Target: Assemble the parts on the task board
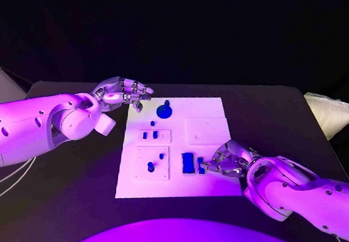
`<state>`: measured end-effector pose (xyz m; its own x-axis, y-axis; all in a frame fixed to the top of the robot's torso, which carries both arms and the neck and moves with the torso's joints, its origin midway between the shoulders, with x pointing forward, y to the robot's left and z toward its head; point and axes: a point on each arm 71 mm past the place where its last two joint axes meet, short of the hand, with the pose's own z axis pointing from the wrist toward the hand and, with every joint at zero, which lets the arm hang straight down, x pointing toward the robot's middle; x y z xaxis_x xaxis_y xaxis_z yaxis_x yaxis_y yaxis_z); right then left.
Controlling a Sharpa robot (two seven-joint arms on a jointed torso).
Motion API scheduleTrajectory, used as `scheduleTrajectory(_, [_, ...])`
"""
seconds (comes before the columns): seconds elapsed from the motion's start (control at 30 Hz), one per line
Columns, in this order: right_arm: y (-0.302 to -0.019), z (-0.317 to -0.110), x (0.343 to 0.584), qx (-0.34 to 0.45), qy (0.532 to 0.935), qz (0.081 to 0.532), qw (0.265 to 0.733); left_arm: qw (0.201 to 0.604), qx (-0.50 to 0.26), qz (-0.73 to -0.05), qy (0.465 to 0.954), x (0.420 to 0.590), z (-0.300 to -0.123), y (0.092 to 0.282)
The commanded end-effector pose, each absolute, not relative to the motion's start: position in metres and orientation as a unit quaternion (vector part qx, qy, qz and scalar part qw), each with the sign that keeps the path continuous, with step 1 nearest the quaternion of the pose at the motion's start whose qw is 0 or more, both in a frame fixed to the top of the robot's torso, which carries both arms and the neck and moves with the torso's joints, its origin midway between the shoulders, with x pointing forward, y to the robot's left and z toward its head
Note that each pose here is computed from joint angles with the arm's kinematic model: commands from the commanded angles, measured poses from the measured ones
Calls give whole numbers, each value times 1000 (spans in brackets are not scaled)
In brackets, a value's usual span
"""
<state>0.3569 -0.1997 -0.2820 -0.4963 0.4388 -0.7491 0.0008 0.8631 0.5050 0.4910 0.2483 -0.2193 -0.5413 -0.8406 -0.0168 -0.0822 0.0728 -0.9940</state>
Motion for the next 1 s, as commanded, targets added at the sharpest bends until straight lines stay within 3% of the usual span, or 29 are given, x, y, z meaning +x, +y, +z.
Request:
scheduleTrajectory(0.03, [-196, -281, 354, 103, 835, 246, 481, 318, -350, -589, 655, 491, -219, 246])
scheduleTrajectory(1.0, [-196, -294, 360, 83, 846, 206, 485, 316, -349, -590, 656, 491, -220, 245])
